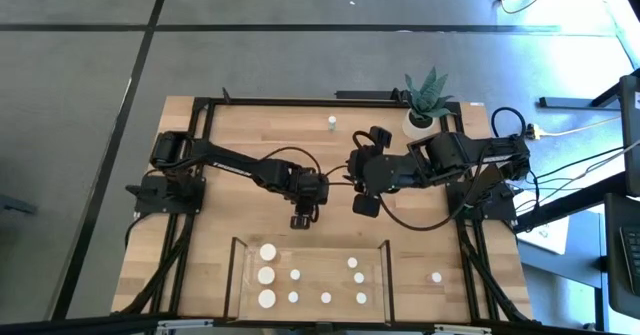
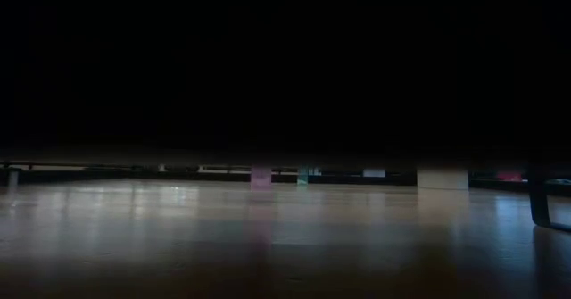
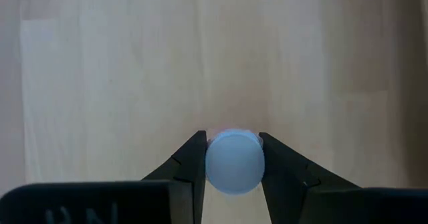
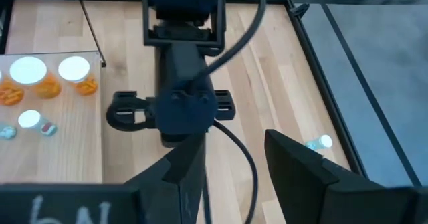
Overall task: Pick and place medicine bottles onto shelf by color
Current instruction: Put the left pink pill bottle on the shelf aligned with the other pink pill bottle, then put the blue pill bottle on the shelf aligned with the other blue pill bottles
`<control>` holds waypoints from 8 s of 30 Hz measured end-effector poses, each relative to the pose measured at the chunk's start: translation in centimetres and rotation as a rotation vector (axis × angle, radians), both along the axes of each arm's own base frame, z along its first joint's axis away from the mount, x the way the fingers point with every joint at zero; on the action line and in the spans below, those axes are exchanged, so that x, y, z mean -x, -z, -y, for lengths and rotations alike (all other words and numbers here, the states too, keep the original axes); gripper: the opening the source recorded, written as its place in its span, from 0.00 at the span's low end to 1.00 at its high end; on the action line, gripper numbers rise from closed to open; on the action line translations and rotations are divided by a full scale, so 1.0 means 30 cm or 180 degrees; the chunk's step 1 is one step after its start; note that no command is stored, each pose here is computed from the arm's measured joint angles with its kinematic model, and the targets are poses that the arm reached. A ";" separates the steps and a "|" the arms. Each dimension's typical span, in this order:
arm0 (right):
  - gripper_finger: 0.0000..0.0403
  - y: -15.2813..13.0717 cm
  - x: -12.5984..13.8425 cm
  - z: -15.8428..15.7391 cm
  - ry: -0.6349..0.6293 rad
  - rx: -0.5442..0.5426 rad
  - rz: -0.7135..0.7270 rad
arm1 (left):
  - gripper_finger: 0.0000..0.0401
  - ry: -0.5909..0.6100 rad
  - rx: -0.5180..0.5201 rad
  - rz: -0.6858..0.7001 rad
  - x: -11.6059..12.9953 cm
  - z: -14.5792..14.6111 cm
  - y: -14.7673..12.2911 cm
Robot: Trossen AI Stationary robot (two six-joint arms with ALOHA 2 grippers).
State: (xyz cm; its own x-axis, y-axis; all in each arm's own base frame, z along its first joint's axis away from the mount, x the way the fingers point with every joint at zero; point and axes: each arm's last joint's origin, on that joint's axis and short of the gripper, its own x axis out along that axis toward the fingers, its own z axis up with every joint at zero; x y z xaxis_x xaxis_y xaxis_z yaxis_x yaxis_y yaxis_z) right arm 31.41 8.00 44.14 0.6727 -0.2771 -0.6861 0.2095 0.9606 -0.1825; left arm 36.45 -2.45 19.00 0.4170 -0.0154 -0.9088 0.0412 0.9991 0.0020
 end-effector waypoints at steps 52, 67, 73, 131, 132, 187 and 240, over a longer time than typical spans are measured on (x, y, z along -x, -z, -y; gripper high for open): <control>0.39 -0.037 0.121 -0.267 -0.1569 -0.0611 -0.0008 | 0.24 0.0878 0.0199 0.0554 0.005 0.546 -0.350; 0.39 -0.039 0.130 -0.287 -0.1660 -0.0595 0.0017 | 0.24 0.0899 0.0189 0.0382 -0.064 0.591 -0.208; 0.39 -0.039 0.130 -0.287 -0.1664 -0.0592 0.0018 | 0.24 0.0871 0.0193 0.0395 -0.071 0.585 -0.203; 0.39 -0.044 0.126 -0.289 -0.1667 -0.0610 0.0077 | 0.25 0.0767 0.0441 0.0232 -0.098 0.615 -0.125; 0.39 -0.044 0.126 -0.289 -0.1667 -0.0609 0.0076 | 0.25 0.0772 0.0444 0.0205 -0.097 0.615 -0.120; 0.39 -0.045 0.125 -0.290 -0.1669 -0.0616 0.0098 | 0.66 0.0546 -0.0070 0.0159 -0.052 0.561 -0.343; 0.39 -0.045 0.125 -0.290 -0.1669 -0.0616 0.0098 | 0.66 -0.0584 -0.0054 0.0190 0.240 -0.350 -0.417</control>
State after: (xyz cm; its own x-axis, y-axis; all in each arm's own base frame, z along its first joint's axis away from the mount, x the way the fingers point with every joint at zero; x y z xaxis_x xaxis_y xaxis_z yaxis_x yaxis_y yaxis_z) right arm 27.67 16.71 45.49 0.7070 0.2290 -0.6691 -0.3029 0.9530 0.0061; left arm 29.24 8.03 31.50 0.4646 0.0809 -0.8818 -0.1423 0.9897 0.0158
